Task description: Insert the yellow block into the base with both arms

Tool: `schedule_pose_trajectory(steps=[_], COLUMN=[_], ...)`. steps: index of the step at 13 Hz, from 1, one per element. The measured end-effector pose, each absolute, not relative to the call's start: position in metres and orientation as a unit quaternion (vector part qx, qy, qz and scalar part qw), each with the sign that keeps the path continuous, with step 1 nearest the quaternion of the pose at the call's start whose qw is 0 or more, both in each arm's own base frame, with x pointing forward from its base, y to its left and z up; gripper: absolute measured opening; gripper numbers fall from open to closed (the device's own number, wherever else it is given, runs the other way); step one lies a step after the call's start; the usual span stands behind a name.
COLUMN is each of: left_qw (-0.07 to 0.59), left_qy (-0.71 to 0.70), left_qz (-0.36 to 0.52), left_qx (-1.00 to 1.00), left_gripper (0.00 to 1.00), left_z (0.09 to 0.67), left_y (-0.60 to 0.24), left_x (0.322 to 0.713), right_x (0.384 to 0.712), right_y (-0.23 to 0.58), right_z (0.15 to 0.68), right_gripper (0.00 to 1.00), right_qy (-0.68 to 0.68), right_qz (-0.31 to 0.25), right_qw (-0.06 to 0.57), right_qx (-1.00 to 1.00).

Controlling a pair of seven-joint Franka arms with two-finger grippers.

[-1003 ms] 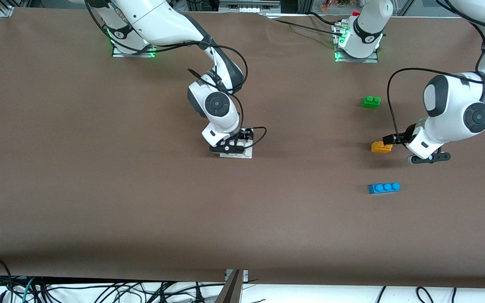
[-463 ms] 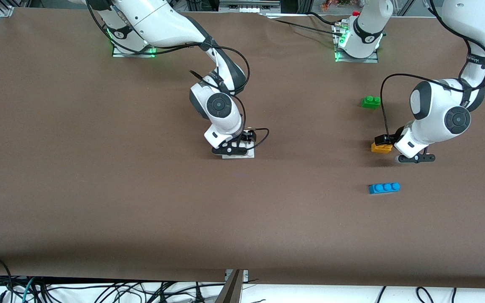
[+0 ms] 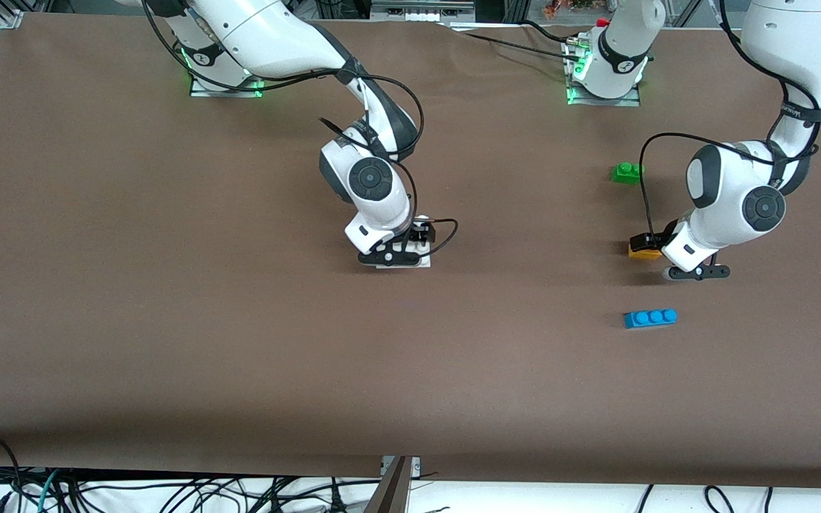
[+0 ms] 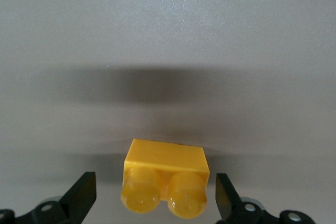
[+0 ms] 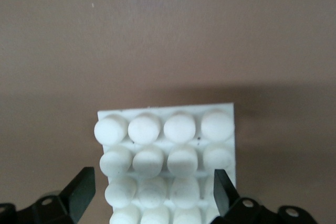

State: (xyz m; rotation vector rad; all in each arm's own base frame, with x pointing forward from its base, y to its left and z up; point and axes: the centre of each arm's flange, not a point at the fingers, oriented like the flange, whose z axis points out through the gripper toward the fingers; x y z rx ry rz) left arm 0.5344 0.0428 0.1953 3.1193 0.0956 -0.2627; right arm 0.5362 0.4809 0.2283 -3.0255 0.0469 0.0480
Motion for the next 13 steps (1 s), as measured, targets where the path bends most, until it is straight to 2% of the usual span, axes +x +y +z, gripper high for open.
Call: schedule_pose_trajectory(steps=[4, 6, 8, 9, 10, 13], left_qw=[0.005, 0.005, 0.006, 0.008, 0.009, 0.009], left_qy=[0.03, 0.03, 0.032, 0.034, 0.035, 0.035], left_qz=[-0.088, -0.089, -0.093, -0.094, -0.095, -0.094], left_qx=[0.996, 0.996, 0.995, 0.995, 0.995, 0.995], left_gripper=[1.0, 0.96, 0.78, 0.78, 0.7, 0.68], left_z=[0.191, 0.189, 0.187, 0.186, 0.186, 0.186], left_y=[0.043, 0.043, 0.042, 0.042, 0.042, 0.042], left_x=[0.533, 0.533, 0.53, 0.529, 0.528, 0.528], right_x=[0.598, 0.623, 0.643, 0.651, 0.657, 0.671], right_y=[0.401, 0.359, 0.318, 0.299, 0.281, 0.222], right_z=[0.274, 0.293, 0.311, 0.32, 0.33, 0.369], right_gripper=[1.0, 1.0, 1.0, 1.0, 1.0, 1.0], right_qy=[-0.036, -0.051, -0.064, -0.063, -0.058, -0.061], right_qz=[0.003, 0.0, -0.013, -0.018, -0.018, -0.02], right_qw=[0.059, 0.057, 0.047, 0.039, 0.029, 0.004], right_qx=[-0.998, -0.997, -0.997, -0.997, -0.998, -0.998])
